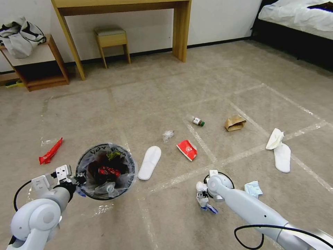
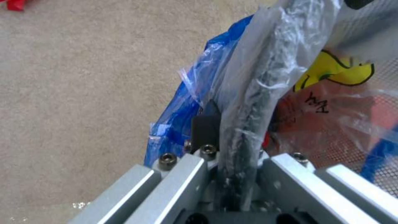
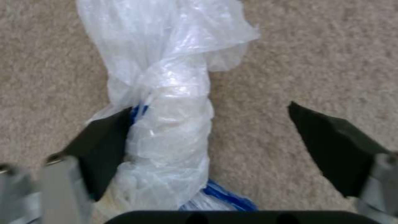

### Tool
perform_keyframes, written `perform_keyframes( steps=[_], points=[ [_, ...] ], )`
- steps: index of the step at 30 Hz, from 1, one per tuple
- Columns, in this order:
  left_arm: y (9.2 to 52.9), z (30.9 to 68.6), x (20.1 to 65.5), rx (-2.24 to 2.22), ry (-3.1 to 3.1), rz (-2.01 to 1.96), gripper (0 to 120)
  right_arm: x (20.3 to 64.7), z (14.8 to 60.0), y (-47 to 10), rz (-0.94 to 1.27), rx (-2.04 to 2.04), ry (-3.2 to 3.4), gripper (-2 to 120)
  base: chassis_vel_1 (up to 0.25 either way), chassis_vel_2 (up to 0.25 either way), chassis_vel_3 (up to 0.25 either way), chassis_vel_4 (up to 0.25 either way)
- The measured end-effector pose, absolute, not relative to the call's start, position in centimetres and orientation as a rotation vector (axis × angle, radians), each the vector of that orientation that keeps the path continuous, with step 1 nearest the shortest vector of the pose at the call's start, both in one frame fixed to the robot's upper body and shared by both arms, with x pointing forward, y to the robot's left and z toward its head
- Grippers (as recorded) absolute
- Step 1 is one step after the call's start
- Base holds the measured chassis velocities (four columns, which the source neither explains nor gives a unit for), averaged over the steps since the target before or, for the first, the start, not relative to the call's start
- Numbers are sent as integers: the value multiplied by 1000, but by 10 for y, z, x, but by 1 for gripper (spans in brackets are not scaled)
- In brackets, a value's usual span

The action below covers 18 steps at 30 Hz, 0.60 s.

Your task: Pick up the trash bin and place the garbage on the floor into it.

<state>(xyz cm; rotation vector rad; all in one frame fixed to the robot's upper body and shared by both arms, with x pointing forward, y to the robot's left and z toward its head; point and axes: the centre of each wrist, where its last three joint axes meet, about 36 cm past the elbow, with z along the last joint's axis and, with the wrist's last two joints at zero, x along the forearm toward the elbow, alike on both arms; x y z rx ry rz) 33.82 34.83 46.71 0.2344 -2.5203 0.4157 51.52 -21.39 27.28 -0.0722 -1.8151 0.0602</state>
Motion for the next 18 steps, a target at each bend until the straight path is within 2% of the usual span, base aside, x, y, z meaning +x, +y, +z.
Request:
perform_keyframes(
  steps=[1,4,8,10,13,15,18],
  points=[
    [348,467,338,234,-2520,416,0,515,273,-214,60,-72,-1815,91,0,0,0,0],
    [346,465,339,227,-2519,411,0,514,270,-208,65,-55,-1818,74,0,0,0,0],
    [346,464,339,224,-2519,407,0,514,270,-204,65,-48,-1819,66,0,0,0,0],
    [347,464,339,223,-2519,404,0,515,271,-200,63,-42,-1820,54,0,0,0,0],
    [346,464,340,222,-2518,404,0,515,271,-198,62,-39,-1820,48,0,0,0,0],
    [345,463,339,219,-2516,405,0,515,270,-197,61,-35,-1819,36,0,0,0,0],
    [344,462,338,217,-2515,403,0,514,270,-197,59,-34,-1818,28,0,0,0,0]
  ],
)
